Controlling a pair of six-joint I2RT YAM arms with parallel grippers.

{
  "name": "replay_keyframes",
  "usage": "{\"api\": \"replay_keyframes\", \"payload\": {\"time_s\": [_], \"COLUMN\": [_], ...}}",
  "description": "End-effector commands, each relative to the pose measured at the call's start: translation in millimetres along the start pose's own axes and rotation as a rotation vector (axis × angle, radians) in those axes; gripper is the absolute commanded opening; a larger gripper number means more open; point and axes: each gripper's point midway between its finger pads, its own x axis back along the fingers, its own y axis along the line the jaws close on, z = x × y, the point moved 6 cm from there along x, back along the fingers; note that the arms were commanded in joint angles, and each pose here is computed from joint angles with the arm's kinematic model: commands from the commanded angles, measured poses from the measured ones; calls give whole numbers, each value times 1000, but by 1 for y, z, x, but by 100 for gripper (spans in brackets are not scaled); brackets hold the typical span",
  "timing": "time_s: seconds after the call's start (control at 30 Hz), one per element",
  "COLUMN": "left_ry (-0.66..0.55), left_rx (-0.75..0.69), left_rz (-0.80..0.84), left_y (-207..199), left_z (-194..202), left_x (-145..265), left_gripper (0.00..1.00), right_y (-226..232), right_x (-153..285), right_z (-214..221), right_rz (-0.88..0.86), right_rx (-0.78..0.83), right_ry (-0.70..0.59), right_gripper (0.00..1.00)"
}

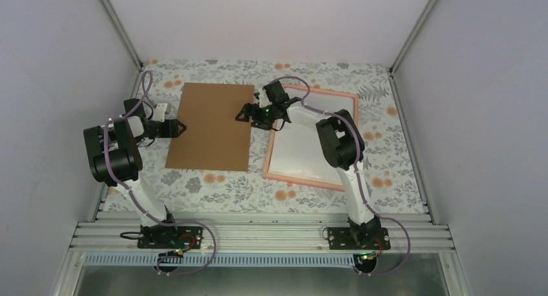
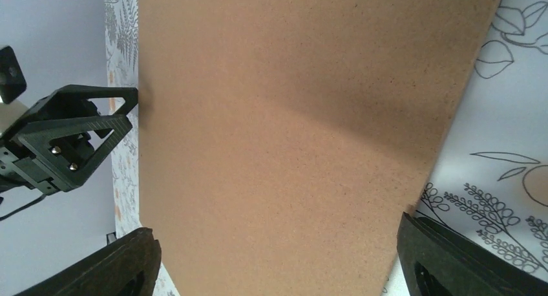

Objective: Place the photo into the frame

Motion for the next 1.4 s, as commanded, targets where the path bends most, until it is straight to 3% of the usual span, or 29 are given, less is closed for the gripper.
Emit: {"api": "replay_keyframes", "payload": {"time_s": [0.0, 0.2, 0.4, 0.63, 0.8, 0.93, 1.13, 1.37], "left_ry": [179, 198, 187, 147, 154, 107, 66, 70], "left_rx": [95, 101, 93, 35, -31, -54, -155, -168], "left_rz": [77, 97, 120, 223, 297, 149, -99, -132], "left_y": [-14, -18, -22, -48, -78, -69, -61, -65], "left_z": [53, 61, 59, 44, 34, 17, 7, 19], "left_x": [-24, -28, -26, -19, -22, -19, -4, -3], "left_gripper": [67, 65, 64, 64, 64, 66, 74, 81], "right_y": [-71, -30, 47, 88, 69, 39, -3, -24], "right_x": [-35, -24, 15, 62, 96, 109, 93, 63], "right_z": [45, 23, 4, 6, 11, 12, 15, 19], "right_rz": [192, 61, -121, -204, -175, -57, 142, 203], "right_rx": [-215, -157, -44, 35, 23, 25, -31, -77], "right_ry": [158, 142, 94, 45, 12, -23, -38, 5], "right_gripper": [92, 88, 86, 84, 84, 86, 90, 90]}}
